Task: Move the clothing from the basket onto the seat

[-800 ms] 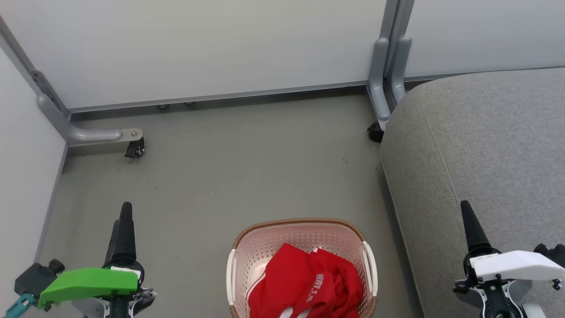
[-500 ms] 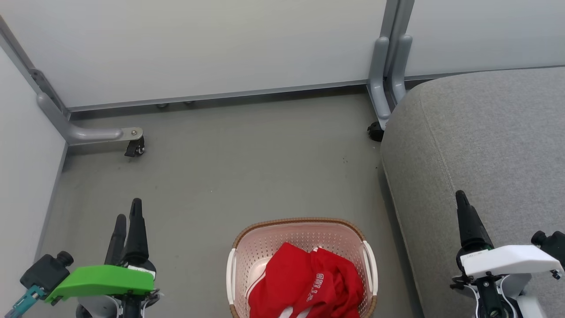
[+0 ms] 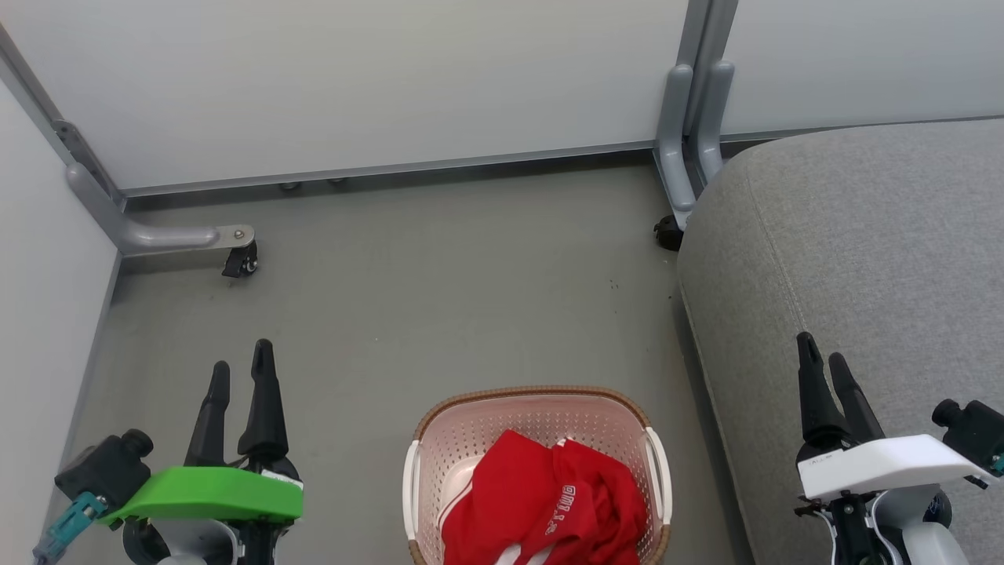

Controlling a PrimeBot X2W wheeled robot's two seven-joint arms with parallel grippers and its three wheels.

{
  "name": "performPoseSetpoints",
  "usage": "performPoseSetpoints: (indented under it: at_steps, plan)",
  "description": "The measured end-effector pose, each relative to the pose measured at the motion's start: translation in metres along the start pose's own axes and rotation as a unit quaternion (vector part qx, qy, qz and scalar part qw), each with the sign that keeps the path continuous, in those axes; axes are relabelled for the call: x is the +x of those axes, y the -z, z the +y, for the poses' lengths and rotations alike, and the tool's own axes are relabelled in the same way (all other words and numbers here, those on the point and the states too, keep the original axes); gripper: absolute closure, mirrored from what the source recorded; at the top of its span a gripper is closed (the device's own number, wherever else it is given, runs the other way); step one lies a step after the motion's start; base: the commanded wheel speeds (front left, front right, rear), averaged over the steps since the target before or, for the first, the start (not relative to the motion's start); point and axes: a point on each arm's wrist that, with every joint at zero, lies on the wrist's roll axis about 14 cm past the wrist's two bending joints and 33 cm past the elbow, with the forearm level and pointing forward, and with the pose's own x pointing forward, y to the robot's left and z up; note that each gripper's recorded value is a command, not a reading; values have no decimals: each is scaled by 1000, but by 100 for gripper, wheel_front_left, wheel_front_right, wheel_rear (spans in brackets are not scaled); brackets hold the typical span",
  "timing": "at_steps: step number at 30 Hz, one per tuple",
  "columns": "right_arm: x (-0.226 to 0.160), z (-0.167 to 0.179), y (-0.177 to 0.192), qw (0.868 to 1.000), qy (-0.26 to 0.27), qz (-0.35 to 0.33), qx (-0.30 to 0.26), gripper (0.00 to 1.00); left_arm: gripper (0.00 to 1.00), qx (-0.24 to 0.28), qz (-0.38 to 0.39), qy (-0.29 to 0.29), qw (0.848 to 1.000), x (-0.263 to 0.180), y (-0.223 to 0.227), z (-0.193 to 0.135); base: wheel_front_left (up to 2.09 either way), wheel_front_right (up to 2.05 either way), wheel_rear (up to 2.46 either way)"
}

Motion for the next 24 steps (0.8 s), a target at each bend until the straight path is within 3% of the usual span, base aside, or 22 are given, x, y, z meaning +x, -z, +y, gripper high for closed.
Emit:
performPoseSetpoints:
  at_steps: [24]
  plan:
    - [-4,20,-3,990,-40,-19,-135,0,0,126,-21,47,991,-5,-1,-25,0,0,0]
